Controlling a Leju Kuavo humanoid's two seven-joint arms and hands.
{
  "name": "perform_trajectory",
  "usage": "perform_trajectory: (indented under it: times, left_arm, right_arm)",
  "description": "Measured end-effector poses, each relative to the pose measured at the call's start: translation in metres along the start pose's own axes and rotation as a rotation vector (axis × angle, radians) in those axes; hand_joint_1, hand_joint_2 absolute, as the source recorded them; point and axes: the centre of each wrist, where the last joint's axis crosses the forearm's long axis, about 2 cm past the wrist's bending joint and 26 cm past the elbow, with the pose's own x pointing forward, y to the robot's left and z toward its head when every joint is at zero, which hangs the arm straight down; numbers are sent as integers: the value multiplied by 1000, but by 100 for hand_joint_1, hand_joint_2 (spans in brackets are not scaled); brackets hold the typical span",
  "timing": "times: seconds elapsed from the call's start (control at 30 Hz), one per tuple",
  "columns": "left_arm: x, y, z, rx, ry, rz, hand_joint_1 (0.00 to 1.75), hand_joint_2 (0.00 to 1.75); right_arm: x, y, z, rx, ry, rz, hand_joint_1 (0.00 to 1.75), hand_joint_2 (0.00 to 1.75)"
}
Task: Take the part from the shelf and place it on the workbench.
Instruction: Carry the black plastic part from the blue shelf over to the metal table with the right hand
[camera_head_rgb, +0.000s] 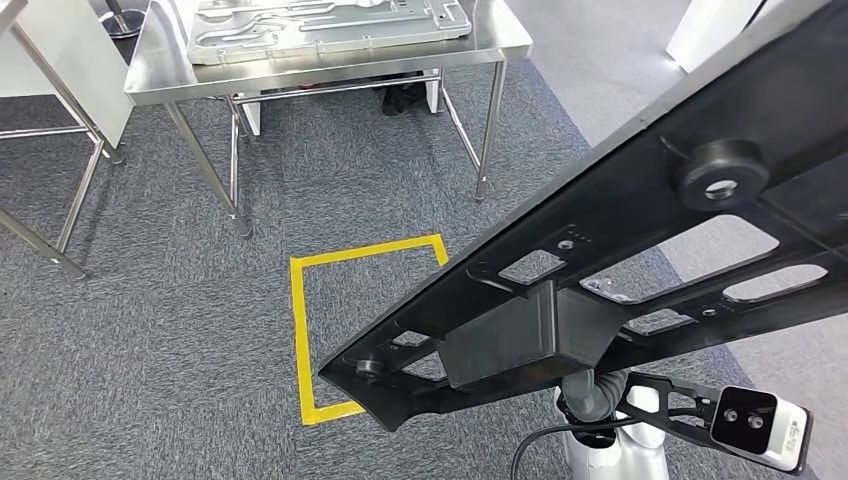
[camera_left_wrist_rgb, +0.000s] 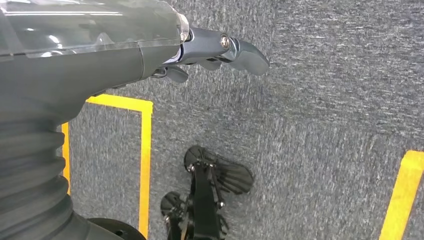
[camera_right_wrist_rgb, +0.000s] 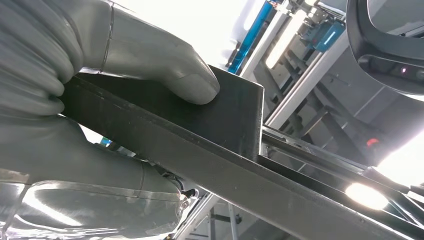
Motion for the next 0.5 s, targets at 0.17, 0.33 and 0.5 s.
perform_trajectory:
  times: [0.17, 0.33, 0.5]
  left_arm:
    - [0, -2, 0, -13, -2, 0, 0, 175]
    - [0, -2, 0, -22, -9, -6, 0, 175]
    - [-2, -1, 1, -24, -8, -10, 0, 175]
  right_arm:
    - [0, 0, -1, -3, 1, 6, 175, 175]
    - [0, 1, -2, -7, -3, 13, 175, 175]
    - [0, 1, -2, -9, -5, 10, 175, 175]
